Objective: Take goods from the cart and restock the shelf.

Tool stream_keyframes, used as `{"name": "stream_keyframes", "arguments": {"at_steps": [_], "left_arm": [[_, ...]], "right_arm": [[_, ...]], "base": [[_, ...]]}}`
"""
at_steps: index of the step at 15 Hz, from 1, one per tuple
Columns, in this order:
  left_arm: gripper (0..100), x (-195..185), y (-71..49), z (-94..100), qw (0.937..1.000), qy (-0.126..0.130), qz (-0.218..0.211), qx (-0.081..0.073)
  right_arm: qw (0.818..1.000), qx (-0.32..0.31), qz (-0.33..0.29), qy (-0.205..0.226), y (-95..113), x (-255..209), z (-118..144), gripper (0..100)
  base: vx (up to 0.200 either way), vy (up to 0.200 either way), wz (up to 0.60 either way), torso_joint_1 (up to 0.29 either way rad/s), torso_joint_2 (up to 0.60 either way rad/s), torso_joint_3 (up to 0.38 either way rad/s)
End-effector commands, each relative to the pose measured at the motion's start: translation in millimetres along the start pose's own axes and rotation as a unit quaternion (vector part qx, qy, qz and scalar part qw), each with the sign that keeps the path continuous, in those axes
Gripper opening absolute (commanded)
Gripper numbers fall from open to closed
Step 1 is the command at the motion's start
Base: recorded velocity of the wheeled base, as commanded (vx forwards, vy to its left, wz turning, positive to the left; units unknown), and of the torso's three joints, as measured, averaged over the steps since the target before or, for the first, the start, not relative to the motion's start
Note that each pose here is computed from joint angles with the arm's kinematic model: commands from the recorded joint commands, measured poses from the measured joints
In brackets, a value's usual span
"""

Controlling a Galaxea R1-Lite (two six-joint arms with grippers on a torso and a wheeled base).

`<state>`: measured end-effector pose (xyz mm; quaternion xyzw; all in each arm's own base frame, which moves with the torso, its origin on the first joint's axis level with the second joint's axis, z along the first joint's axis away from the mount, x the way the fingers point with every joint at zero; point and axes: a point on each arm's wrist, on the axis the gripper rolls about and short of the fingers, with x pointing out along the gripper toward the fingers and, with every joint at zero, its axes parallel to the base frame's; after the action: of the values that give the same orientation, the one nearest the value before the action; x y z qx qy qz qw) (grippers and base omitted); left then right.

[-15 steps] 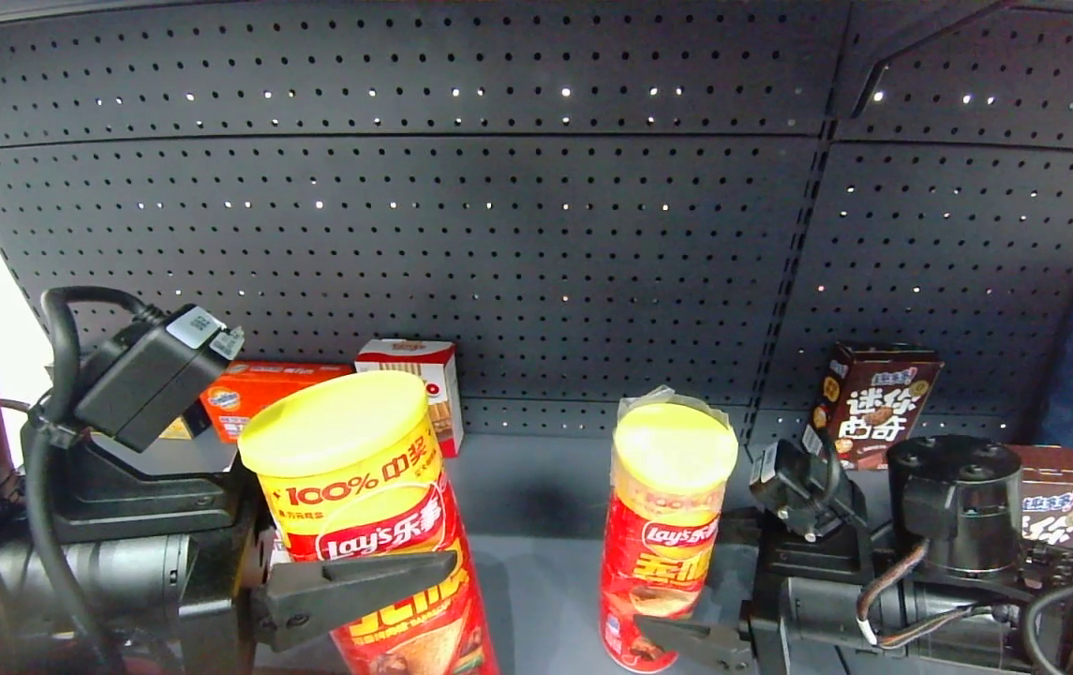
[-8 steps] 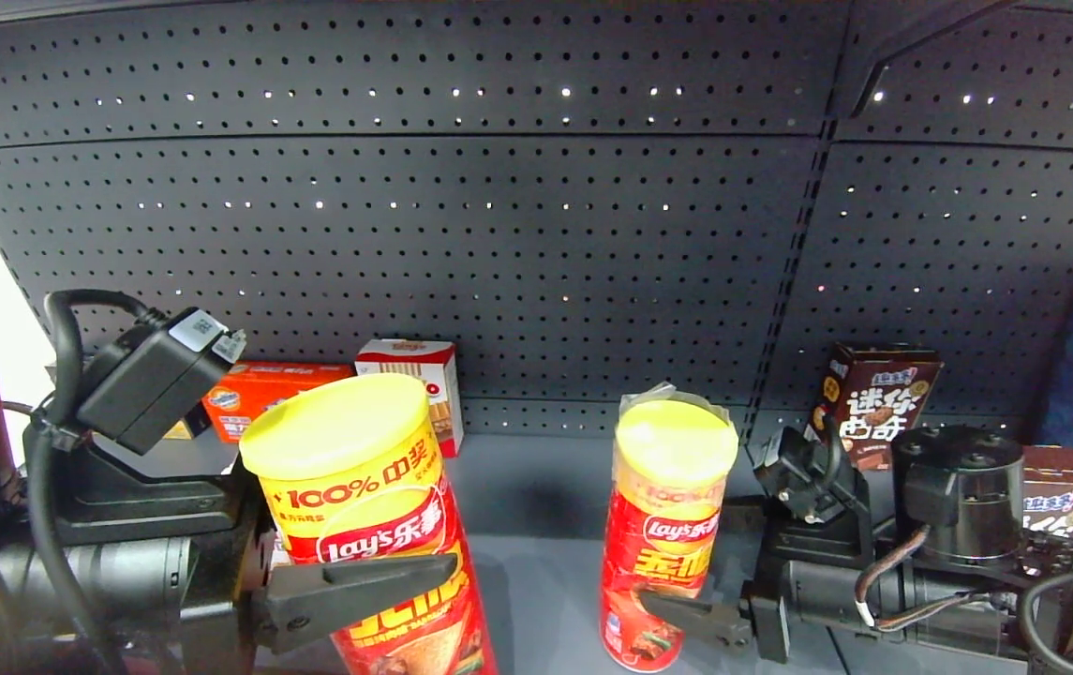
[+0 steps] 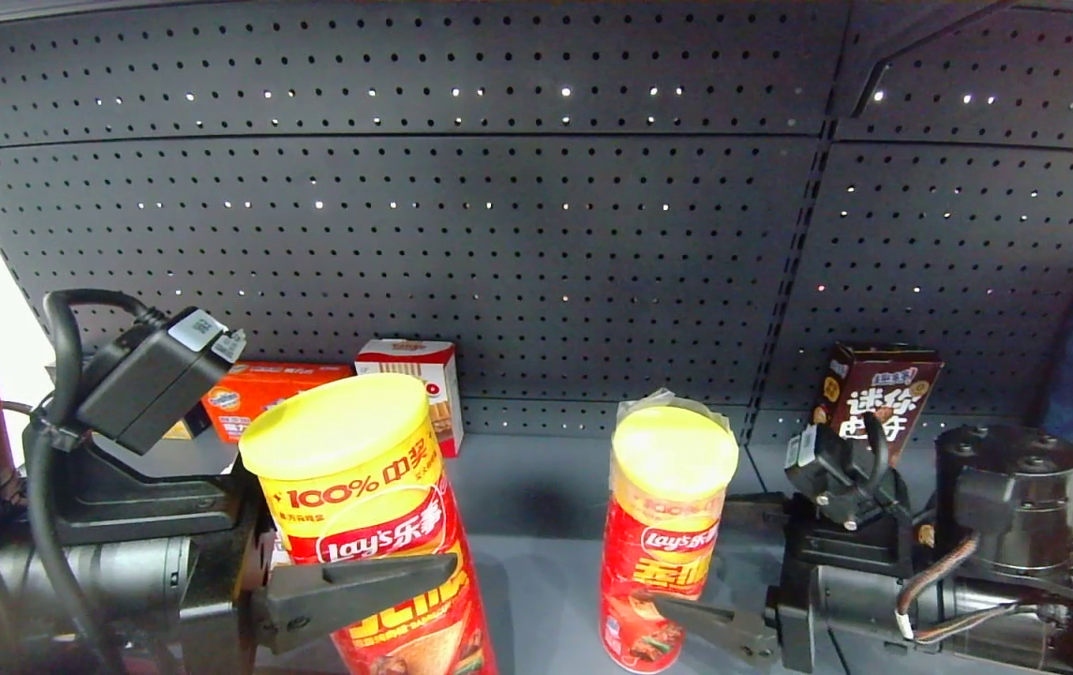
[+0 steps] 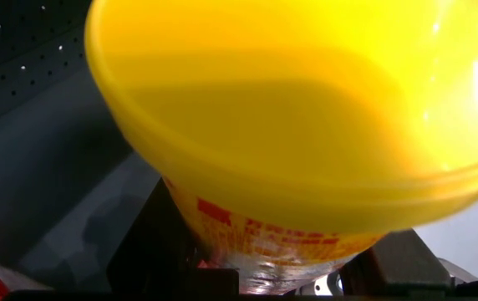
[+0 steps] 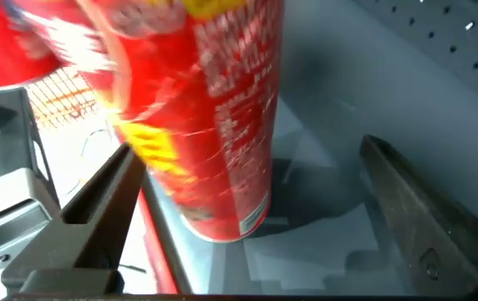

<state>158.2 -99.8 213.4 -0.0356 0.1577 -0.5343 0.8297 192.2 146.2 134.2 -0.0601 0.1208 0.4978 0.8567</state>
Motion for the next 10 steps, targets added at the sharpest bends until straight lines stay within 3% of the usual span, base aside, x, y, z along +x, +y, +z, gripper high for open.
{"name": "stream_keyframes", "arguments": {"at_steps": [1,6,10], "left_arm": [[0,0.0,-0.1,0.0,1.0,0.0,0.0,0.0],[0,0.0,-0.1,0.5,1.0,-0.001,0.0,0.0],[0,-2.8,-2.3,1.5,1.0,-0.006,0.0,0.004]], "right_arm": [[0.999,-0.015,-0.003,-0.031,9.8,-24.1,9.5,100],[0.998,-0.028,-0.011,-0.061,18.8,-49.5,14.9,100],[0.99,-0.041,-0.086,-0.104,25.3,-84.7,32.0,100]], "base": [[0.0,0.0,0.0,0.0,0.0,0.0],[0.0,0.0,0.0,0.0,0.0,0.0],[0.0,0.0,0.0,0.0,0.0,0.0]]}}
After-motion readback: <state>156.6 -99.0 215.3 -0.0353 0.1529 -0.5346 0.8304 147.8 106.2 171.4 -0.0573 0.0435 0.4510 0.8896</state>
